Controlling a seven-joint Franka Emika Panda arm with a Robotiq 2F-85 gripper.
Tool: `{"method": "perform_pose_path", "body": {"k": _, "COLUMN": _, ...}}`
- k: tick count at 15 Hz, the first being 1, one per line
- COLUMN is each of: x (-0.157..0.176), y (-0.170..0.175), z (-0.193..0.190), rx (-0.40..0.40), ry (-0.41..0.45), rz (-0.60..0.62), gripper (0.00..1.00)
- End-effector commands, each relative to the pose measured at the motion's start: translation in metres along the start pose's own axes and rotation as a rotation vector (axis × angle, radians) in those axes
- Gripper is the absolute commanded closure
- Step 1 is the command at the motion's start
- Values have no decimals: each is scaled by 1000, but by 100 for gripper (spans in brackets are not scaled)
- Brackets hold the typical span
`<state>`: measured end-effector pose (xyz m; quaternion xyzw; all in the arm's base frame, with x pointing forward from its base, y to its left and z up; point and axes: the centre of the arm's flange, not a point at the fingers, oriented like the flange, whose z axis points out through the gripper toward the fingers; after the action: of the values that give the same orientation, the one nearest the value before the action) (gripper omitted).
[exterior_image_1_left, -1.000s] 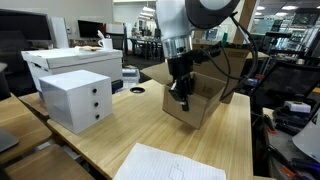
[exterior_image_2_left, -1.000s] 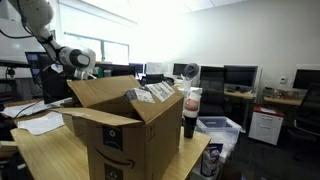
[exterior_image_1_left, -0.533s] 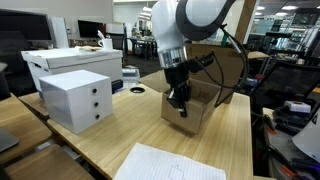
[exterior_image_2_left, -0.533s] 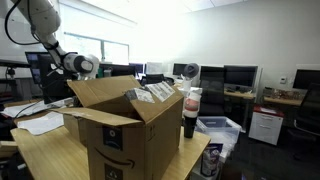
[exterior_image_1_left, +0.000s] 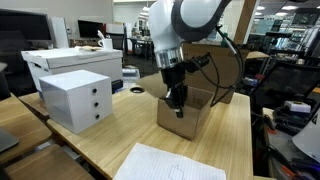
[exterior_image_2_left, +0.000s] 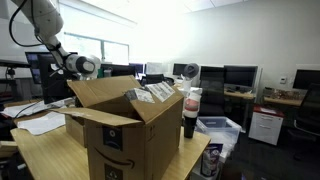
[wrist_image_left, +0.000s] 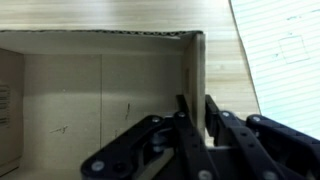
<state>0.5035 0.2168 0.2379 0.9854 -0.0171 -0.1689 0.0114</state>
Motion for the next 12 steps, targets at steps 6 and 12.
{"method": "perform_pose_path", "body": {"k": 6, "x": -8, "y": 4, "z": -34, "rx": 18, "ry": -11, "rz": -68, "gripper": 16}}
{"method": "perform_pose_path", "body": {"k": 12, "x": -30, "y": 12, "z": -103, "rx": 26, "ry": 5, "rz": -245, "gripper": 0}}
